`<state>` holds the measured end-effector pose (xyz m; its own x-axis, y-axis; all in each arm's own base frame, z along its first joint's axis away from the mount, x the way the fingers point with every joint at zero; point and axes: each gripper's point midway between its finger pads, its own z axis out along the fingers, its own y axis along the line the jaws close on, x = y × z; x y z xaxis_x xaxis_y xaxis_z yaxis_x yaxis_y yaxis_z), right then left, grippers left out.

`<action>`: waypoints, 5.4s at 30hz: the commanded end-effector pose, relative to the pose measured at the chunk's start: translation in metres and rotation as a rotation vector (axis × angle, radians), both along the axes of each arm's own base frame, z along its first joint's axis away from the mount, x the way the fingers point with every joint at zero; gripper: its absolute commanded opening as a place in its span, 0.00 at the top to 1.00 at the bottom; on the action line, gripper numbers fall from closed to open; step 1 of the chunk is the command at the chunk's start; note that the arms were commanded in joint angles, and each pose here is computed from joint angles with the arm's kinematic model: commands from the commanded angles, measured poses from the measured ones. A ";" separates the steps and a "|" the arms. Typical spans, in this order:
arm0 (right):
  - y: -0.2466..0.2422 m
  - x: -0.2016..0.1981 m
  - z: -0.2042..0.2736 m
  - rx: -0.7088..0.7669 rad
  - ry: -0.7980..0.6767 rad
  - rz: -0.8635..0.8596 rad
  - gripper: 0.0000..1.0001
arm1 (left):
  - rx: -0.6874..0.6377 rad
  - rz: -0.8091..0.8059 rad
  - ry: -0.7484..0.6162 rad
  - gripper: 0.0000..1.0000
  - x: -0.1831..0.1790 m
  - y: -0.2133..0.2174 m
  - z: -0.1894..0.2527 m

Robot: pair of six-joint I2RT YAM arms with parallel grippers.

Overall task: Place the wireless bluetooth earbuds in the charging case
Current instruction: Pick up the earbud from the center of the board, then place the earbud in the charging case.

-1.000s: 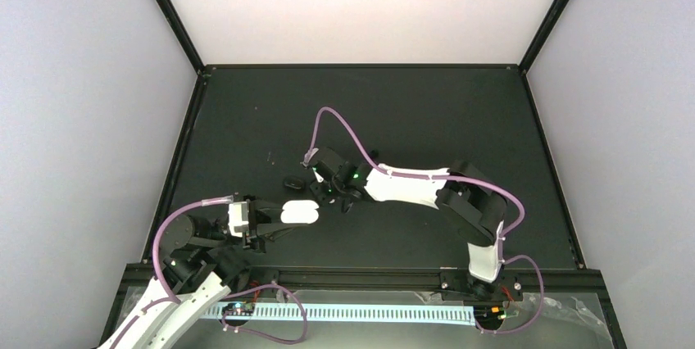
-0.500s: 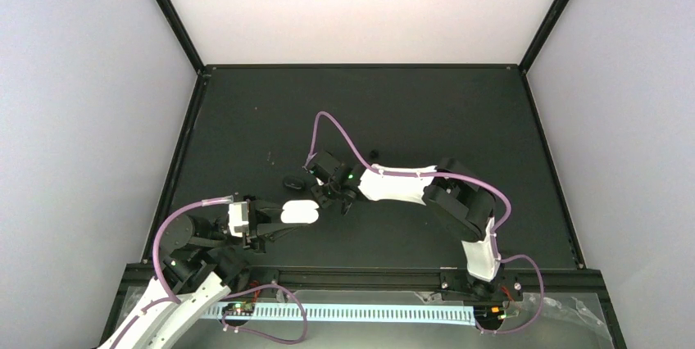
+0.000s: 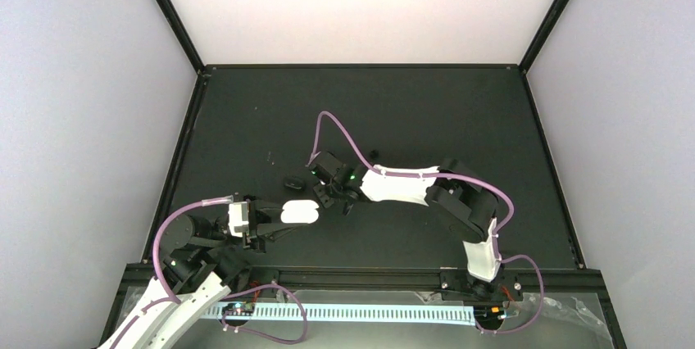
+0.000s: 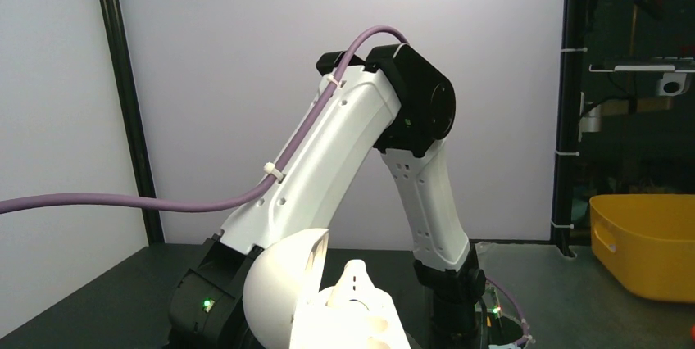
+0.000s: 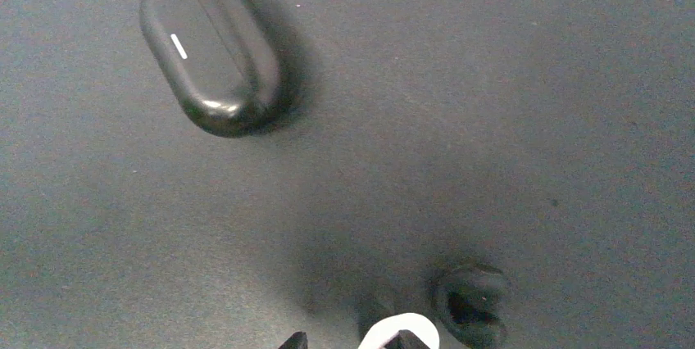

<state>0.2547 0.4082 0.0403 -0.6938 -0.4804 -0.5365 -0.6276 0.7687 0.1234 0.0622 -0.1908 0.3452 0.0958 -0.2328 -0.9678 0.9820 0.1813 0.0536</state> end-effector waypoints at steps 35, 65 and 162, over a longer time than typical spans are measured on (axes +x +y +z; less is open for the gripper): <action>-0.033 0.010 0.011 -0.043 -0.060 -0.090 0.87 | -0.007 0.016 -0.014 0.98 0.001 0.002 0.004; -0.060 0.009 0.068 0.074 -0.115 -0.147 0.99 | -0.008 0.024 -0.014 0.98 0.000 0.004 0.004; -0.027 -0.193 0.314 0.342 -0.438 0.781 0.99 | 0.118 -0.251 0.041 0.98 0.005 -0.048 -0.004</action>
<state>0.0650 0.3780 0.3533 0.0527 -0.4880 -0.8712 -0.9909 0.0824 -0.1061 0.0722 -0.2431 0.3162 -0.0594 -0.0756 -0.9954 0.9952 -0.0823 -0.0531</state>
